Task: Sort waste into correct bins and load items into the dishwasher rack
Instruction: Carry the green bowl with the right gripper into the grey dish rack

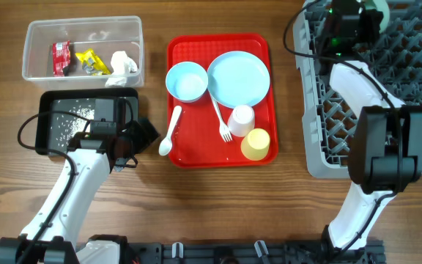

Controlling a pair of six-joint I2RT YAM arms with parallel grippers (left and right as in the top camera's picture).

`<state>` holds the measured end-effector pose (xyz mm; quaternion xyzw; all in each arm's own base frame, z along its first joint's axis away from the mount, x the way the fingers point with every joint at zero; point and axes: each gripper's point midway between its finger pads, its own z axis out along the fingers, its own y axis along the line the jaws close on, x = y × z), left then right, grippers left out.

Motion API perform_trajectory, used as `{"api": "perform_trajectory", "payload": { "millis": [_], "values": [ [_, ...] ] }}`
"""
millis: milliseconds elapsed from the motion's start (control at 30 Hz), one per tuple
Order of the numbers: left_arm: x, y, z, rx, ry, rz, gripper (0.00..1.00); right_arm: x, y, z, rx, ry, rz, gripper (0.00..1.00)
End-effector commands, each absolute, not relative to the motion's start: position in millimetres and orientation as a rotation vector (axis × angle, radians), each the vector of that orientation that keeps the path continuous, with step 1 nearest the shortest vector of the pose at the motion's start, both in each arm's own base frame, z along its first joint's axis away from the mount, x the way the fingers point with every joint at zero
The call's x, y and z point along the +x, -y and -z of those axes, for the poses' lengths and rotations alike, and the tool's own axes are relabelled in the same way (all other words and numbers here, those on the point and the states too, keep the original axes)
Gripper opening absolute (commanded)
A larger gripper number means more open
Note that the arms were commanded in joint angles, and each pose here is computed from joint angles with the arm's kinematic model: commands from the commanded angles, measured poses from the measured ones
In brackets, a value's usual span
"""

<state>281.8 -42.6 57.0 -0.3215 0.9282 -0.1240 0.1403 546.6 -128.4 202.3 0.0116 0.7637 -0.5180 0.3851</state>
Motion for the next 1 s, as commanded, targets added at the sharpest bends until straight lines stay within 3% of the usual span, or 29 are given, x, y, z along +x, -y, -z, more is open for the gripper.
{"api": "perform_trajectory", "payload": {
  "millis": [0, 967],
  "values": [
    [279.8, 44.4, -55.1, -0.948, -2.686, 0.372, 1.00, 549.7, 117.7, -195.8, 0.007, -1.950, 1.319, 0.04],
    [279.8, 44.4, -55.1, -0.948, -2.686, 0.372, 1.00, 535.6, 125.6, -165.2, 0.002, -2.081, 1.314, 0.04]
  ]
}}
